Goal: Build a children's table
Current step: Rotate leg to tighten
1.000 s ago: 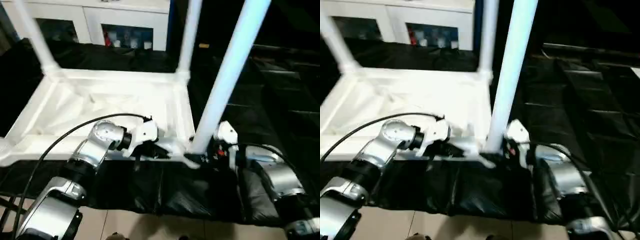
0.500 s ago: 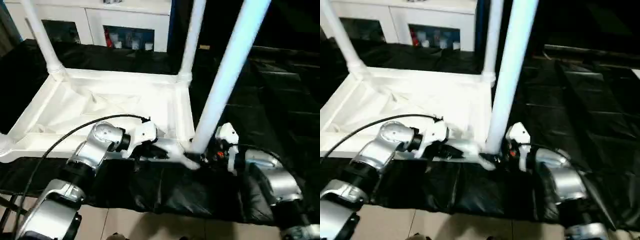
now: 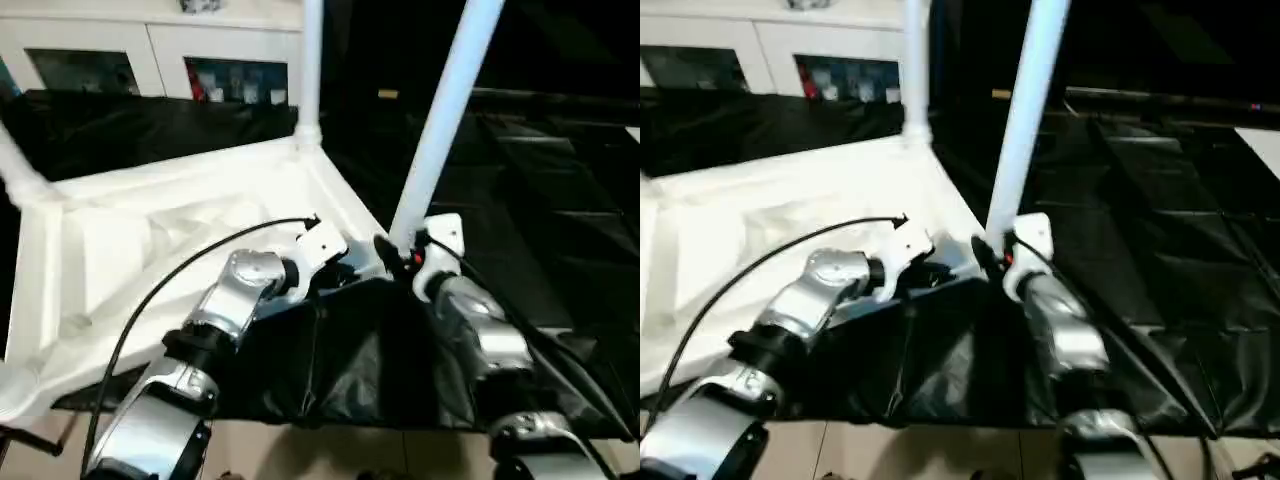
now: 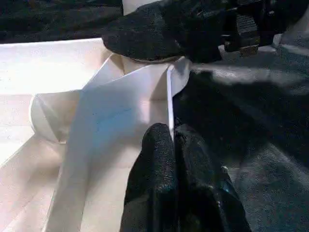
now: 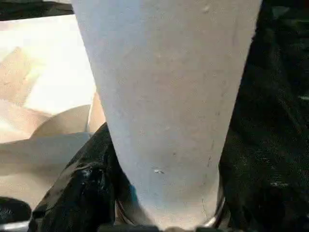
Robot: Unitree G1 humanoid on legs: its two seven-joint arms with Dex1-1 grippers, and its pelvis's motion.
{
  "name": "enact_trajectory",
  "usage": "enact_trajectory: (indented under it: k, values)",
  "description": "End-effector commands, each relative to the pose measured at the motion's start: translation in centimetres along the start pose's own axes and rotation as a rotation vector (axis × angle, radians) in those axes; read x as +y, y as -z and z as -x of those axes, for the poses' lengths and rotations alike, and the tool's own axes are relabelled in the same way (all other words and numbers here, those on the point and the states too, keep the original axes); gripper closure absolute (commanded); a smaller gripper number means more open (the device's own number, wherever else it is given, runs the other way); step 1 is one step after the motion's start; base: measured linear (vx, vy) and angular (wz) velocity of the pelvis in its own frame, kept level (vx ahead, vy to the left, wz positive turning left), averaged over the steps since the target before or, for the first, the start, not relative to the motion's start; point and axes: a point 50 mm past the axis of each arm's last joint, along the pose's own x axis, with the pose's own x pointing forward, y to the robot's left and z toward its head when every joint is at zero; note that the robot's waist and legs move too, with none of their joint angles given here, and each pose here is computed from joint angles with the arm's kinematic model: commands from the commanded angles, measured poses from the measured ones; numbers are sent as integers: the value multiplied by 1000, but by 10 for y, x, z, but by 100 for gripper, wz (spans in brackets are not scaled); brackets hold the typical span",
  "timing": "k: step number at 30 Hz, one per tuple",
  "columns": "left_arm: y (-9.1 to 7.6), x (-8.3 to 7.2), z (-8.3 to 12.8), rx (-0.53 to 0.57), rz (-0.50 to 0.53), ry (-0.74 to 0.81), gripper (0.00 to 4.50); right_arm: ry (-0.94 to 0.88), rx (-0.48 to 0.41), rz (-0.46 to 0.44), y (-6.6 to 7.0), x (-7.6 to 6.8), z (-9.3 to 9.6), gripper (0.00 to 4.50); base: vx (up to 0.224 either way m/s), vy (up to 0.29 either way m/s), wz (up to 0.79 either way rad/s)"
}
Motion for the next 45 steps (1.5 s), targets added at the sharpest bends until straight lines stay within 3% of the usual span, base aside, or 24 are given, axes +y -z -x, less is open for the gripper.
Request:
enact_trajectory:
  k: [1, 7, 9, 16, 20, 23, 28, 34, 41, 45]
  values:
    - [-12, -33, -26, -42, -26, 154, 450, -138, 43, 7, 7, 40, -12, 138, 0, 0, 0]
    - [-6, -30, -13, -58, -57, 207, 450, -202, 20, 2, 4, 27, -6, 82, 0, 0, 0]
    - [0, -26, -3, -47, -86, 252, 450, -276, 18, 54, 3, 18, 2, 67, 0, 0, 0]
    - [8, -14, 15, 3, -148, 314, 450, -520, 56, 121, 2, 9, 25, 67, 0, 0, 0]
    - [8, -9, 25, 17, -178, 367, 450, -745, 132, 178, 6, 6, 49, 67, 0, 0, 0]
    - [9, -8, 28, 23, -185, 391, 450, -817, 166, 197, 7, 5, 57, 67, 0, 0, 0]
    - [11, -8, 34, 38, -206, 447, 450, -938, 243, 223, 6, 1, 70, 121, 0, 0, 0]
    - [14, -6, 39, 46, -208, 469, 450, -976, 268, 212, 6, 3, 76, 171, 0, 0, 0]
    - [17, -7, 39, 34, -171, 451, 450, -958, 261, 136, 11, 6, 78, 189, 0, 0, 0]
    - [15, -7, 33, 16, -122, 387, 450, -838, 202, 80, 11, 5, 70, 192, 0, 0, 0]
